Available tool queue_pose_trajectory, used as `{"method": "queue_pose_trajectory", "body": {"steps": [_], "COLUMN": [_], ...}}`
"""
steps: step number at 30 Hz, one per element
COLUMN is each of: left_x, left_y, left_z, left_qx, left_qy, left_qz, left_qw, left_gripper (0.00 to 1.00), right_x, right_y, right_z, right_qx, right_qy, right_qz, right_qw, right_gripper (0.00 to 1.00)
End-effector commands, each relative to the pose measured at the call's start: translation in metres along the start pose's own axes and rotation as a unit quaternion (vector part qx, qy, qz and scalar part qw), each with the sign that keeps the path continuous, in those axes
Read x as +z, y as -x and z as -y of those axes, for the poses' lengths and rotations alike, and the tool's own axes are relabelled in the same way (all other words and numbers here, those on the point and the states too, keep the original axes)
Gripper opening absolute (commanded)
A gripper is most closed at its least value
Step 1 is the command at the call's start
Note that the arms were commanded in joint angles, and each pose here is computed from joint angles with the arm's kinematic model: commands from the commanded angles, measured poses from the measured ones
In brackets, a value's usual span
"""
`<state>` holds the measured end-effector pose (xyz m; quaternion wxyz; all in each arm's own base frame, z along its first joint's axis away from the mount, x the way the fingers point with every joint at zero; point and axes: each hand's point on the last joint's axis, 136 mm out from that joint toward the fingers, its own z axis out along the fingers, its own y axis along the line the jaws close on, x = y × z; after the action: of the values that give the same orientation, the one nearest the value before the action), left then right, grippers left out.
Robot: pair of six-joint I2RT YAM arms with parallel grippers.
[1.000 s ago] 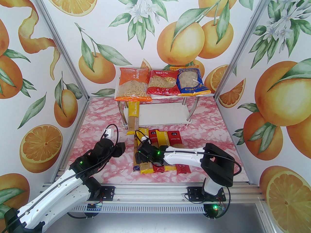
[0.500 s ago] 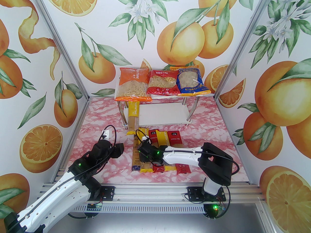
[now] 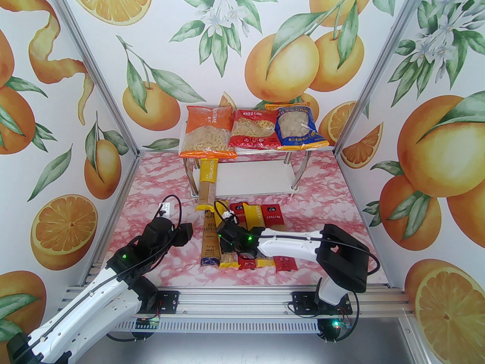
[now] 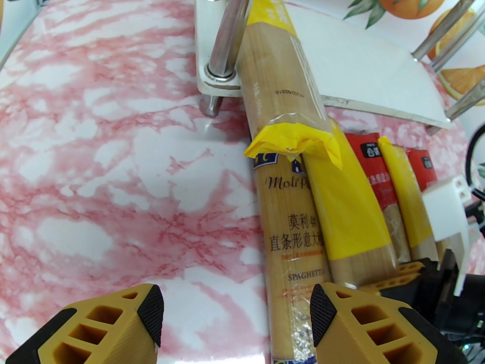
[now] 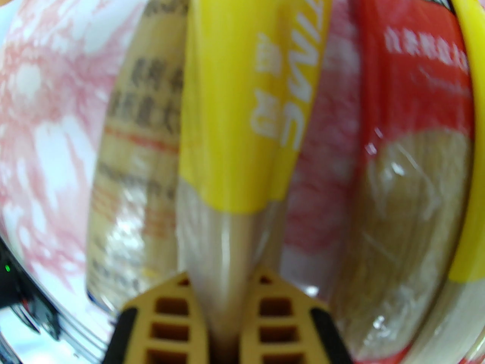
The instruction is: Place and organize the pasta boxes and bags onto the shelf
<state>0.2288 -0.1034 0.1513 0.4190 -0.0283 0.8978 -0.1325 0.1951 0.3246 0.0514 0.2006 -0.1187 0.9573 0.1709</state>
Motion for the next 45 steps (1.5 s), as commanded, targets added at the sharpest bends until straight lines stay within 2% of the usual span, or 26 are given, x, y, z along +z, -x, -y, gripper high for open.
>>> {"method": "queue_pose_trajectory", "body": {"steps": [1,3,11,29,38,45], "left_x": [-0.004,-0.003,-0.001,-0.007,-0.009,-0.01], "left_y": [0.018,0.02,0.026,0.04,0.043,0.042], "left_z": [0.009,0.01,0.015,0.019,0.016,0.013], "left_qx": [0.0,0.002,0.008,0.012,0.015,0.014], "left_qy": [-0.017,-0.016,-0.019,-0.021,-0.018,-0.013], "left_qz": [0.022,0.023,0.026,0.036,0.037,0.037], "left_qw": [1.0,1.0,0.999,0.999,0.999,0.999], "left_gripper": [0.68,0.68,0.68,0.68,0.68,0.69], "right_x": [-0.037,-0.075,-0.117,-0.061,-0.024,-0.014], "right_y": [0.022,0.037,0.076,0.22,0.254,0.272], "right_z": [-0.004,0.001,-0.003,-0.004,0.002,0.005], "right_qx": [-0.009,-0.008,-0.024,-0.003,0.01,0.025], "right_qy": [0.015,0.018,0.016,0.003,-0.007,-0.014], "right_qz": [0.055,0.096,0.15,0.192,0.191,0.212], "right_qw": [0.998,0.995,0.988,0.981,0.982,0.977], "right_gripper": [0.0,0.0,0.0,0.0,0.0,0.0]}}
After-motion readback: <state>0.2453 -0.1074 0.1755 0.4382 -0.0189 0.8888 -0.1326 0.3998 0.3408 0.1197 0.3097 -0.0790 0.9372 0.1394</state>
